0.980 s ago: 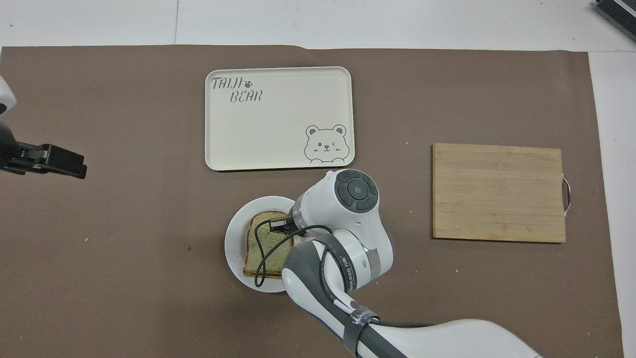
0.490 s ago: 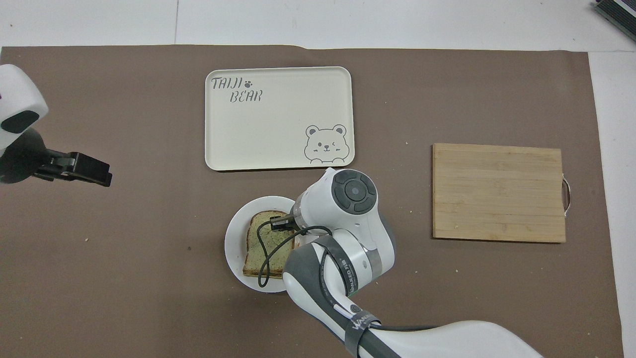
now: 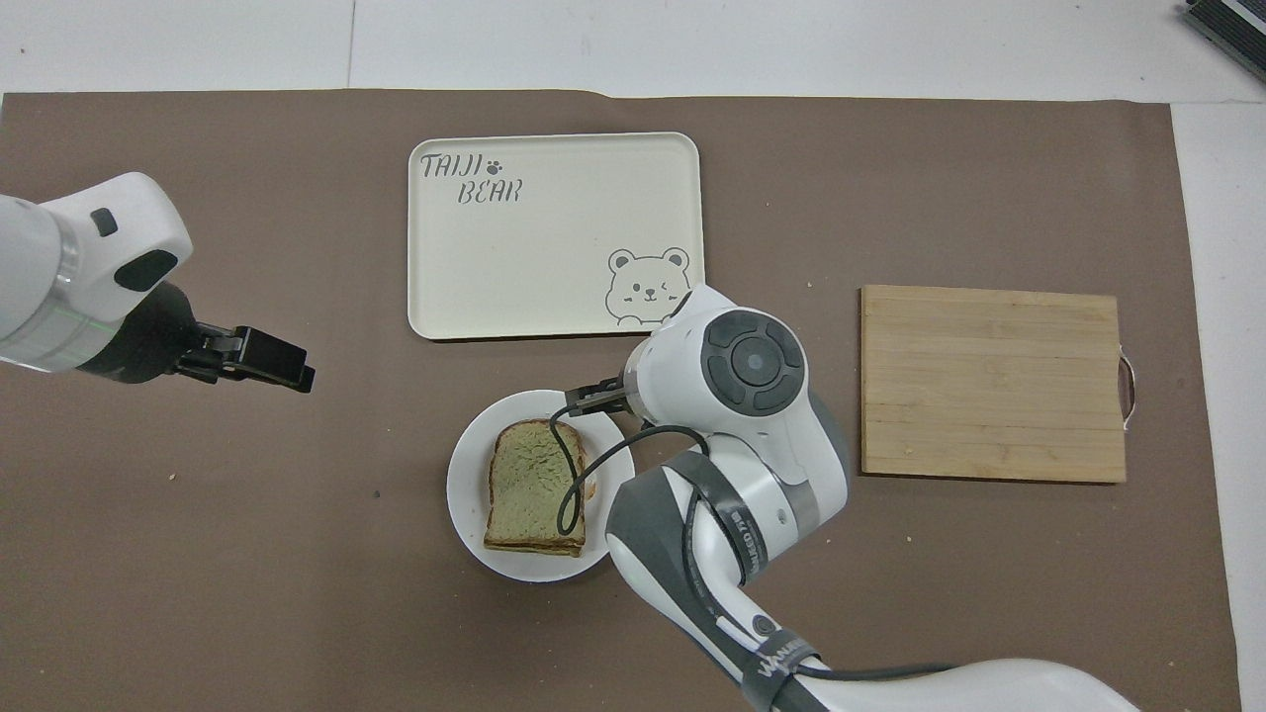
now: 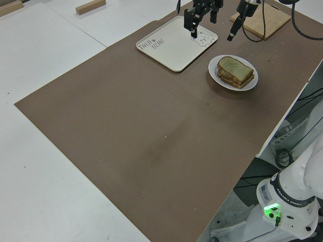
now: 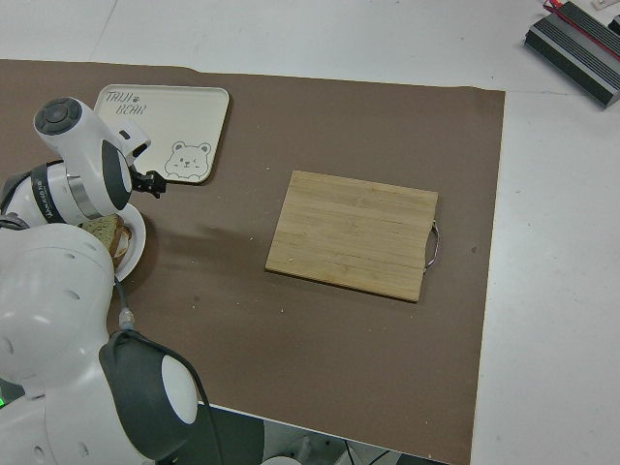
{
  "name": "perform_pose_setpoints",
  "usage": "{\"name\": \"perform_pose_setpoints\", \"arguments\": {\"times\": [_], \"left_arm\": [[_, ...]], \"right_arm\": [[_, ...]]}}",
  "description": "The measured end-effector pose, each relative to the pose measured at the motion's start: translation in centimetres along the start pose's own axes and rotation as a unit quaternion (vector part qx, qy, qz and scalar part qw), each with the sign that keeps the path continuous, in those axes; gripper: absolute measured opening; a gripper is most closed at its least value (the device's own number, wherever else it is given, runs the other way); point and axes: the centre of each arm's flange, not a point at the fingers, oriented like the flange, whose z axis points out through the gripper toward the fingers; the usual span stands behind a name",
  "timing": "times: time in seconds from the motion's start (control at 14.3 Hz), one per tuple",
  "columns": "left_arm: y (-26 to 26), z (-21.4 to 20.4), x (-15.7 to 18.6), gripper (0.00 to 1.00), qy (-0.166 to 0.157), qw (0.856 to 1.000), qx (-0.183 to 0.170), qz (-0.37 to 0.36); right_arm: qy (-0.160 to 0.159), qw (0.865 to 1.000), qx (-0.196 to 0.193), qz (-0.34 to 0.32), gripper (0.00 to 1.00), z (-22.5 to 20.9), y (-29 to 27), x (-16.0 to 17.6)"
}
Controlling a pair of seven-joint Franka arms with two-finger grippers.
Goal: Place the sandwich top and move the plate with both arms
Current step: 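Release the bread with the right gripper while the left gripper reaches the plate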
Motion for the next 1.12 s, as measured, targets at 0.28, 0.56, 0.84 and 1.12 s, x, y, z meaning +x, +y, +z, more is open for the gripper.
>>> {"name": "perform_pose_setpoints", "arguments": {"times": [0.28,0.56,0.84,1.12], "left_arm": [[1.1,4.5,0.1,1.00,0.011,0.999,-0.028,0.018],[1.5,8.5,0.0,1.00,0.016,0.998,-0.049,0.024],[1.1,13.5,-0.6,1.00,0.024,0.997,-0.065,0.031],[-1.1,18.9,-1.7,1.00,0.024,0.997,-0.065,0.032]], "right_arm": [[0.016,0.999,-0.042,0.026,1.00,-6.6,5.9,1.2],[0.010,0.997,-0.051,0.053,1.00,-11.3,8.6,2.1],[0.030,0.995,-0.057,0.080,1.00,-16.2,11.5,2.0],[0.043,0.991,-0.066,0.106,1.00,-21.7,14.0,0.9]]}}
